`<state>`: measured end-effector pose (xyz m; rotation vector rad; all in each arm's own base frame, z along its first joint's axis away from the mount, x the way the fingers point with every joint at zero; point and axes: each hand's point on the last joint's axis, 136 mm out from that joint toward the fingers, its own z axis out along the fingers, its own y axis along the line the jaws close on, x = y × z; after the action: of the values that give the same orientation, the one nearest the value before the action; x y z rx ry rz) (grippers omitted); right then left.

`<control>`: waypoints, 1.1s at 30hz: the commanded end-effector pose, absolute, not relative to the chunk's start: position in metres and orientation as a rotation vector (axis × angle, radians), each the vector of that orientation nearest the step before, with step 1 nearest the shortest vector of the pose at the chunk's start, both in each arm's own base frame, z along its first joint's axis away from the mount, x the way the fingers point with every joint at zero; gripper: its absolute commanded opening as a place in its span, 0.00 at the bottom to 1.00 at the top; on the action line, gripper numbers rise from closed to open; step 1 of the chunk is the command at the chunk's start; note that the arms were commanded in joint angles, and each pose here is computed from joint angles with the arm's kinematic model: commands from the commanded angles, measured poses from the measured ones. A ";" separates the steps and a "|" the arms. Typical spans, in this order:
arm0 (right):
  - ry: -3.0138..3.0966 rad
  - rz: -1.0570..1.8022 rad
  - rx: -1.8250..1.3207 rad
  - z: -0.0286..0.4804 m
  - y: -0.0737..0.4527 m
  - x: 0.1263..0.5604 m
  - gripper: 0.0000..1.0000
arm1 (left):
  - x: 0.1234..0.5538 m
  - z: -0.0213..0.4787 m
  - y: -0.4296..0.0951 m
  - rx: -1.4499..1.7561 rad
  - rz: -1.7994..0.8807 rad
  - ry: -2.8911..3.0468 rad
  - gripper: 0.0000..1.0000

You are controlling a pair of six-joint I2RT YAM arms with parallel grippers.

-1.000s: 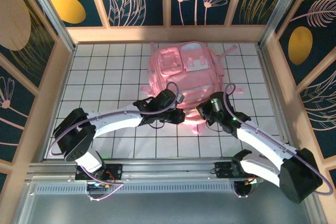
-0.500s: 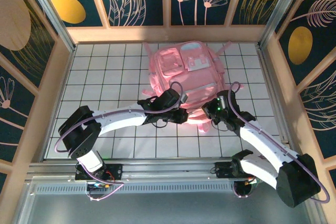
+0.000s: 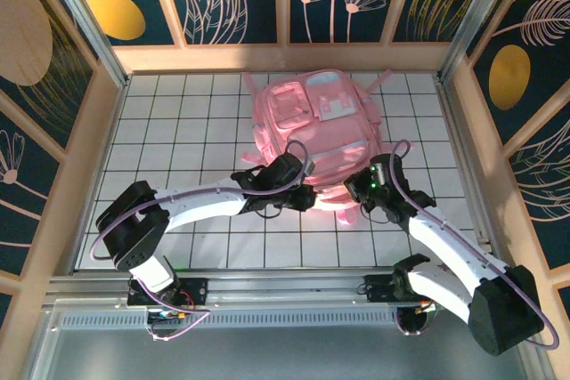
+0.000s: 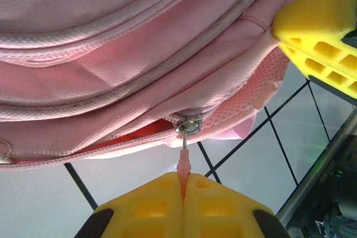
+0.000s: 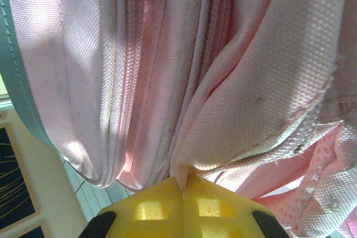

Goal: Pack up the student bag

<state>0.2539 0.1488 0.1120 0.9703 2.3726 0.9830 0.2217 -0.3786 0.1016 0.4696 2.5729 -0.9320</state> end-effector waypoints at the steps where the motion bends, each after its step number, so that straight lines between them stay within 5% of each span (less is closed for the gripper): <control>1: 2.292 0.885 1.024 0.110 0.132 0.264 0.00 | 0.226 0.089 -0.349 0.404 -0.798 2.644 0.00; 4: 2.323 0.866 1.012 0.108 0.144 0.261 0.01 | 0.229 0.093 -0.356 0.386 -0.811 2.654 0.00; 7: 2.341 0.836 1.013 0.115 0.152 0.260 0.23 | 0.234 0.096 -0.362 0.333 -0.810 2.685 0.00; 10: 2.327 0.810 1.038 0.127 0.153 0.258 0.33 | 0.237 0.101 -0.360 0.251 -0.775 2.729 0.00; 20: 2.381 0.934 1.121 0.135 0.180 0.248 0.36 | 0.231 0.078 -0.338 0.055 -0.491 2.912 0.00; 33: 2.491 1.123 1.224 0.119 0.225 0.236 0.42 | 0.233 0.078 -0.345 0.035 -0.527 2.905 0.00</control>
<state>0.2385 0.2106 0.1143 1.1760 2.4855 1.0358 0.2334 -0.3582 0.0861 0.0844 2.8794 -0.6168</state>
